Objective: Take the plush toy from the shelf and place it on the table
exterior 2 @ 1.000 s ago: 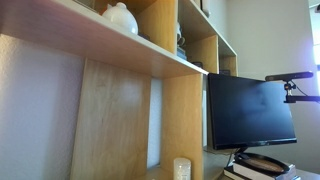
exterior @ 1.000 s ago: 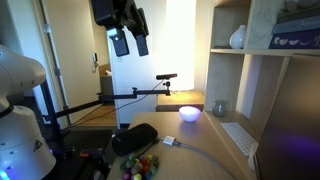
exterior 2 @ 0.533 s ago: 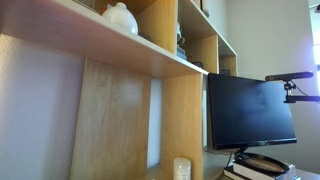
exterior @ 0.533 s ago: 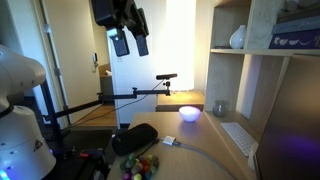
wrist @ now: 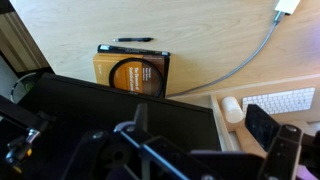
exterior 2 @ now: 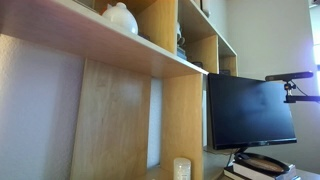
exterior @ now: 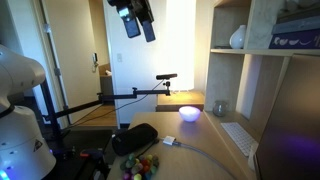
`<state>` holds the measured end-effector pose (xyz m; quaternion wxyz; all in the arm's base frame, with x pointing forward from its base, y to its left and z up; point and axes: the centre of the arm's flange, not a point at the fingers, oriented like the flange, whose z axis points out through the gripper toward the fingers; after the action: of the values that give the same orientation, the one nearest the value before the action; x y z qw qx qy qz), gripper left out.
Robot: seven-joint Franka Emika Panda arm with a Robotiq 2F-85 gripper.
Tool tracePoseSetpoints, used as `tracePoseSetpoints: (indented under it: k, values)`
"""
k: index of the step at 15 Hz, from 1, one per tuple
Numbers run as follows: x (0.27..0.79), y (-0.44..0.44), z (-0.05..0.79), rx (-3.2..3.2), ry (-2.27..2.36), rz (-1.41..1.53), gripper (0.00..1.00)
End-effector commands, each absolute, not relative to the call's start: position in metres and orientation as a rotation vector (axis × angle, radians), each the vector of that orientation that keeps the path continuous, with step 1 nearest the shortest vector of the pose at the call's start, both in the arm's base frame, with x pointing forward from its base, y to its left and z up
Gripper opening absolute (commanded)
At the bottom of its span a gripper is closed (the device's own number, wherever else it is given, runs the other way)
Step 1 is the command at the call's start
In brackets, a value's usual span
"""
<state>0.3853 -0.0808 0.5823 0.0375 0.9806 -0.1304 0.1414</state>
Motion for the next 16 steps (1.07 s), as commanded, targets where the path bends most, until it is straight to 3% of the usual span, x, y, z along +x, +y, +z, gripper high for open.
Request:
tracePoseSetpoints:
  k: [1, 16]
  values:
    - [0.412, -0.078, 0.609, 3.037, -0.388, 0.462, 1.00]
    - [0.490, -0.054, 0.665, 3.020, -0.268, 0.590, 1.00]
